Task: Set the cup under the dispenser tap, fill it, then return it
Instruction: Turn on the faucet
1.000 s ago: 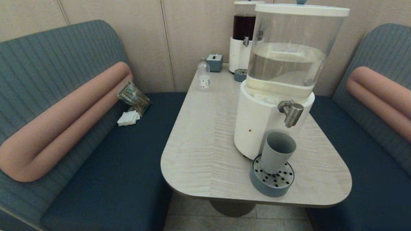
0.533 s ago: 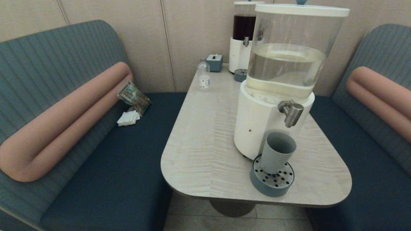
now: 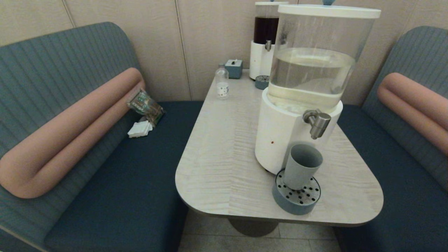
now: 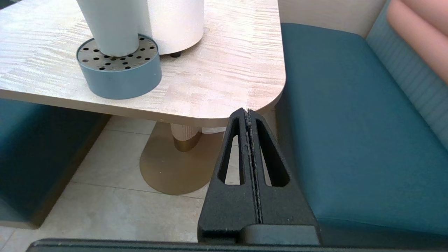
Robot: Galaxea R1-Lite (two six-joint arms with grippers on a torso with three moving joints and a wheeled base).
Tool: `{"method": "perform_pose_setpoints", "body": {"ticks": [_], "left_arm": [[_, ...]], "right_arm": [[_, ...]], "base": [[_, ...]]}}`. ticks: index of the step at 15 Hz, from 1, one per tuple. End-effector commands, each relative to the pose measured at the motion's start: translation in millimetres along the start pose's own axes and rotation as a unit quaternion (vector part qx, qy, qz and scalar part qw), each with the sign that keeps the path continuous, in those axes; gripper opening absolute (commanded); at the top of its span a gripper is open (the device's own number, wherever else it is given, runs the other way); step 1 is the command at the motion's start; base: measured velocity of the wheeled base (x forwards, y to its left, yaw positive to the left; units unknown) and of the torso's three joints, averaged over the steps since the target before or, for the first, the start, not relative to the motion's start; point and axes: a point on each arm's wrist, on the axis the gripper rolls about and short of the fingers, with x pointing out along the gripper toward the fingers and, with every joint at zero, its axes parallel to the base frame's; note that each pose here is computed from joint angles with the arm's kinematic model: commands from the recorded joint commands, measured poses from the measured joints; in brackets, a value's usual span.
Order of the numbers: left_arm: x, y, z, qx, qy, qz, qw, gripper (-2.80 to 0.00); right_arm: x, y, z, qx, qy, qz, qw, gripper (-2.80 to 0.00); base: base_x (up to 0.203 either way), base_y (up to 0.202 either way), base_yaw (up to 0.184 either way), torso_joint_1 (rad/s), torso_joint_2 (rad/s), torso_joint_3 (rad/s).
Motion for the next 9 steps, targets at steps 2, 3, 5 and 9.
{"method": "perform_pose_setpoints", "body": {"ticks": [2,3,5,9], "left_arm": [[0.4,-0.1,-0.3,0.000,0.002,0.000,1.0000,-2.80],[0.4,-0.1,-0.3,0.000,0.002,0.000,1.0000,-2.80],[0.4,-0.1,-0.3,0.000,0.002,0.000,1.0000,-2.80],[0.4,-0.1,-0.3,0.000,0.002,0.000,1.0000,-2.80]], "right_arm": [[-1.5,-0.3,6.2,-0.005,-0.004,-0.001,1.000,-2.80],[-5.1,-1.1,24.8,-0.001,-0.019,0.000,1.000,-2.80],[-21.3,-3.9,90.4,0.034,-0.064,0.006,0.997,-2.80],[-8.5,-10.9,269.8,0.083,-0.096,0.034,0.991,-2.80]], "base": [[0.000,0.000,0.000,0.000,0.00,0.000],[0.000,0.000,0.000,0.000,0.00,0.000],[0.000,0.000,0.000,0.000,0.00,0.000],[0.000,0.000,0.000,0.000,0.00,0.000]]}}
